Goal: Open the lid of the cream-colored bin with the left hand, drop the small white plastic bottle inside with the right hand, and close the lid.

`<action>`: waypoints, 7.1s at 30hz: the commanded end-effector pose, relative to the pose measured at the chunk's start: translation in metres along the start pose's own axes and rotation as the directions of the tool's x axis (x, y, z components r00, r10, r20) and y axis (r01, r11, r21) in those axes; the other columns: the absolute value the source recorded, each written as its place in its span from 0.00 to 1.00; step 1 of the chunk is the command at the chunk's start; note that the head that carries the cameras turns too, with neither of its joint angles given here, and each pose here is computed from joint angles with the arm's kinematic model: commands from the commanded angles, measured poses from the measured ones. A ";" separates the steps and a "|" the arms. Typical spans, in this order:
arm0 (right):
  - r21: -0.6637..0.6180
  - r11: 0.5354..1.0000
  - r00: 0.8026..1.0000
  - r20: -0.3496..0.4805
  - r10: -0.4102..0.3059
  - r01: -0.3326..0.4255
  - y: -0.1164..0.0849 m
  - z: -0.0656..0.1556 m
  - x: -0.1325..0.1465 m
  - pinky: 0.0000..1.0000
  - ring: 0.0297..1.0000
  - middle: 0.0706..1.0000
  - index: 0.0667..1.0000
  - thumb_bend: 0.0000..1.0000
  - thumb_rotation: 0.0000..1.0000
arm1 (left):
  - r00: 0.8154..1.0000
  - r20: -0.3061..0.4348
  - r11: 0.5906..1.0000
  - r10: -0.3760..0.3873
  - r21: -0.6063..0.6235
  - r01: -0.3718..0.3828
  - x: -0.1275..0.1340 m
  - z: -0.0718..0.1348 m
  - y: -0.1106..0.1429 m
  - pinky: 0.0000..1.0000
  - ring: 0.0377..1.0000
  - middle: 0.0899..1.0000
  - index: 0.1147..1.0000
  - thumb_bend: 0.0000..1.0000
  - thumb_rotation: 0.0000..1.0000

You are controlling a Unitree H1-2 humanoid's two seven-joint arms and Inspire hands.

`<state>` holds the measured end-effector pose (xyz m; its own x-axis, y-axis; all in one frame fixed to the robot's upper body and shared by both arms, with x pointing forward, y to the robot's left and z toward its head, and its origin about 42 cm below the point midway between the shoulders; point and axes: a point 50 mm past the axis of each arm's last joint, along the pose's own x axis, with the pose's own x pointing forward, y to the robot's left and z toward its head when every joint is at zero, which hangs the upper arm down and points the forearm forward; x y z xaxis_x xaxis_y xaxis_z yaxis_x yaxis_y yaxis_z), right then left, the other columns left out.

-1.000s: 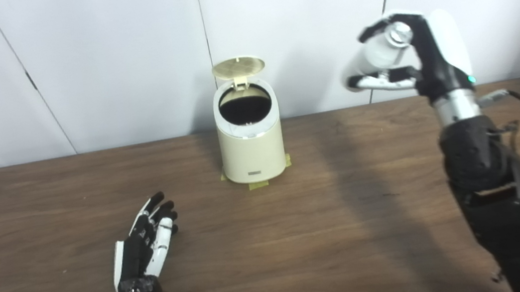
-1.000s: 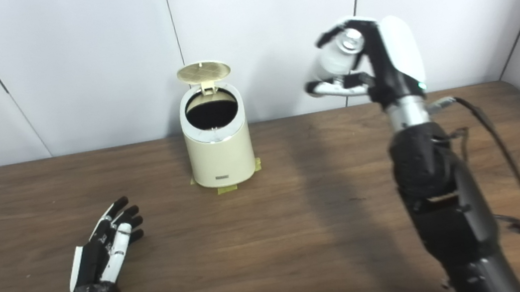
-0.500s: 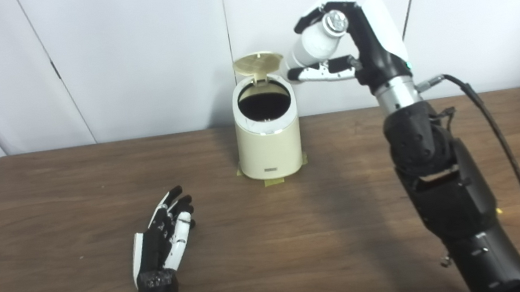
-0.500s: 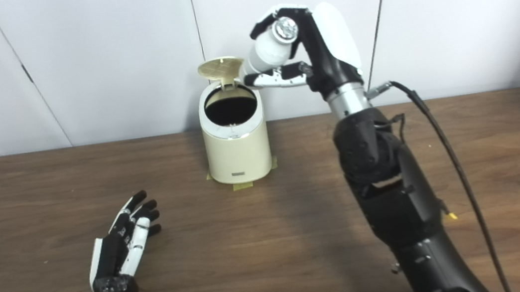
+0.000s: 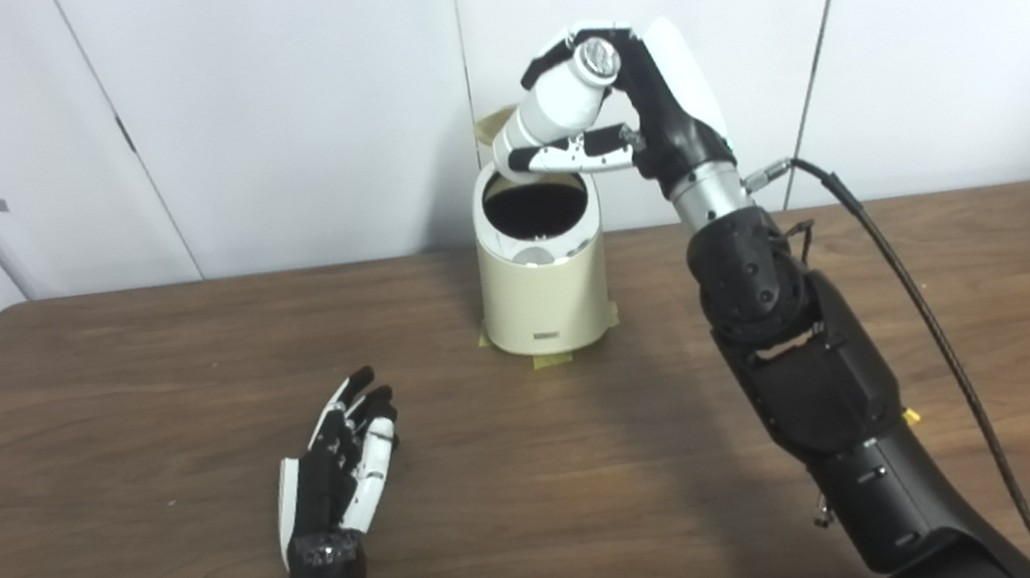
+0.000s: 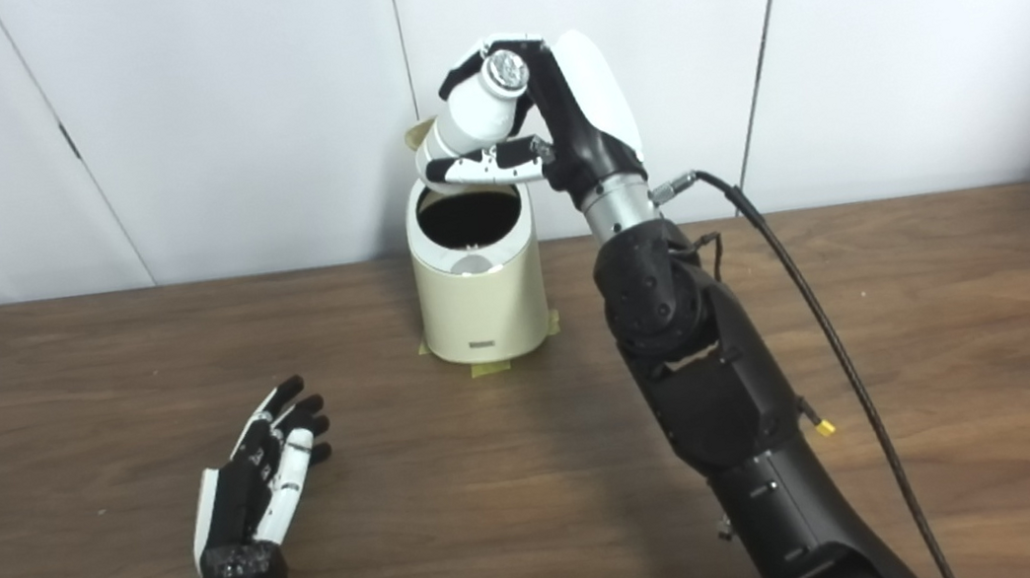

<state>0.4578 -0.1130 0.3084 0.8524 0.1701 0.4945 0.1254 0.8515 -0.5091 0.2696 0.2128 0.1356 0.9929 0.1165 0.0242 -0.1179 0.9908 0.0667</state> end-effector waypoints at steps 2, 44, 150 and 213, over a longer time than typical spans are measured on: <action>0.022 0.998 0.992 0.116 -0.054 0.052 -0.004 0.027 0.020 0.33 0.39 0.46 0.46 0.52 0.00 | 0.997 0.071 1.000 0.002 -0.011 -0.001 0.002 0.013 -0.005 0.76 0.80 0.81 0.89 0.41 0.58; -0.208 0.975 0.987 0.155 -0.045 0.077 0.014 -0.011 0.007 0.35 0.37 0.46 0.48 0.52 0.00 | 0.997 0.078 1.000 -0.005 -0.015 0.006 -0.001 0.021 -0.002 0.78 0.81 0.81 0.88 0.40 0.61; -0.197 0.969 0.985 0.111 -0.129 0.149 0.016 -0.018 -0.010 0.34 0.38 0.46 0.47 0.52 0.00 | 0.995 0.100 1.000 0.006 -0.017 -0.004 -0.001 0.019 -0.004 0.74 0.78 0.79 0.87 0.40 0.55; 0.445 0.864 0.879 -0.477 0.008 0.234 -0.060 -0.084 -0.261 0.89 0.96 0.94 0.92 0.67 1.00 | 0.959 0.207 0.979 -0.195 0.095 0.179 0.116 0.112 0.000 0.85 0.88 0.89 0.89 0.47 0.90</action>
<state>0.2639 -0.2521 0.1355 0.9965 -0.0833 0.0026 0.0833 0.9965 -0.0067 0.3686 0.2229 0.2153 0.9921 -0.0735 0.1014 0.0579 0.9872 0.1486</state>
